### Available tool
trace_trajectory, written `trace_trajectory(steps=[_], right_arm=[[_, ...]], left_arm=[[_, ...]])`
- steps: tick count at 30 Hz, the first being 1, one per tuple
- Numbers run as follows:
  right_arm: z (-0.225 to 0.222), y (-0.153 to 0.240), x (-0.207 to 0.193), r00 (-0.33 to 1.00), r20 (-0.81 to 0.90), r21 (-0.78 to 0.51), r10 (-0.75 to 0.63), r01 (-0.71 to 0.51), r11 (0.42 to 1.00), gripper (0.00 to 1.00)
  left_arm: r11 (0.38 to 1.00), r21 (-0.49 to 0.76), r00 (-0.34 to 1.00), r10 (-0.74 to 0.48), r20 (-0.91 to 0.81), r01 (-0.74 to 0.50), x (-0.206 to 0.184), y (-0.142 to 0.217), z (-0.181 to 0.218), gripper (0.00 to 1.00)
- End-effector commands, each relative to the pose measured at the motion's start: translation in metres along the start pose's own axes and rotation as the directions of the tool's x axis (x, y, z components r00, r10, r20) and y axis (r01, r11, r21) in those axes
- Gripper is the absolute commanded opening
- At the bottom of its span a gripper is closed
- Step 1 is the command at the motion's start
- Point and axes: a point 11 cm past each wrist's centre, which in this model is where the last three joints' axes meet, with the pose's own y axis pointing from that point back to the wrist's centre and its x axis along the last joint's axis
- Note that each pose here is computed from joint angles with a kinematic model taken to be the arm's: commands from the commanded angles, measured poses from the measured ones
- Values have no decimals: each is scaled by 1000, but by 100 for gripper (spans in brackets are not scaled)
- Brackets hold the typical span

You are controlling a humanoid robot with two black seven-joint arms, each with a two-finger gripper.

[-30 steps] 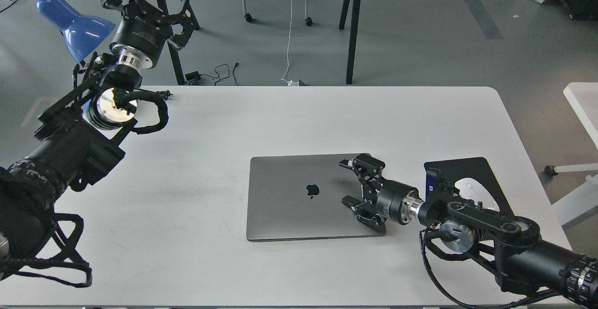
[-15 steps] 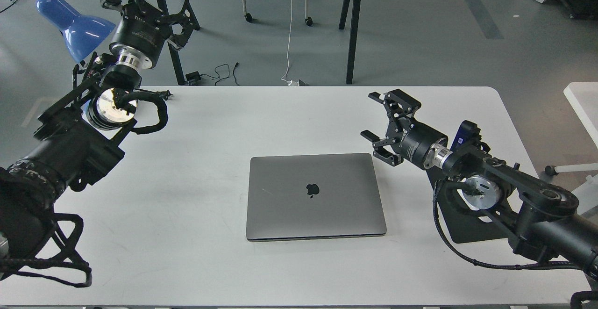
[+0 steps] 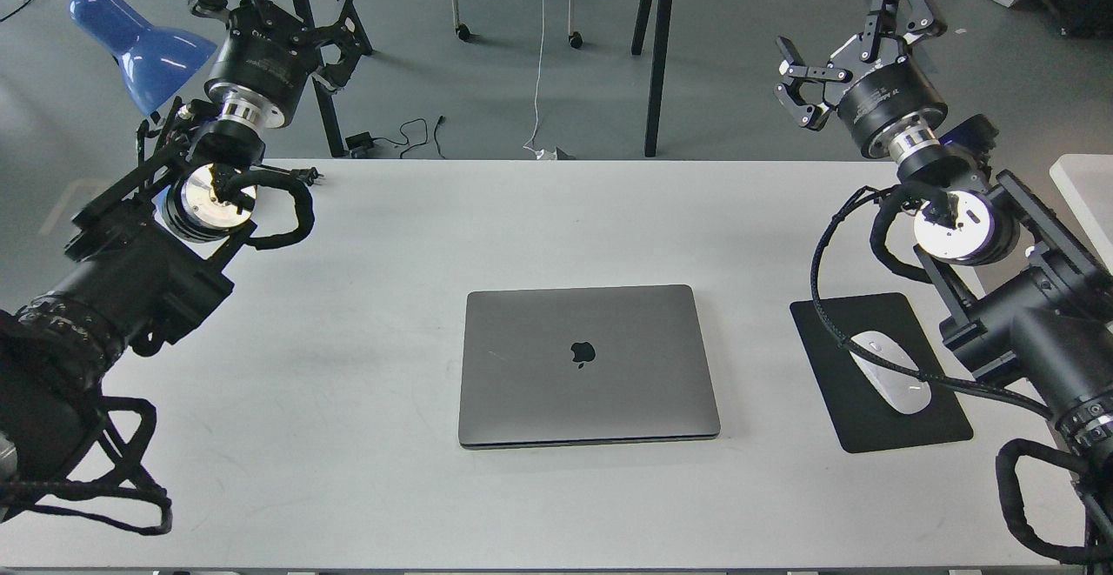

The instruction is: Close notebook with right arm

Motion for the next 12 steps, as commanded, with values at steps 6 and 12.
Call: trace_trajectory(steps=[6,12], right_arm=[[-28,-24,-6,989,147,62,-6,-3,998,100],[-24,-24,-8,989,150,56,-11,2,998,100]], left_arm=[[1000,-4,1000,1,-2,-1,0,0,1,100],[1000,-8,1000,1,-4,-1,0,0,1,100]])
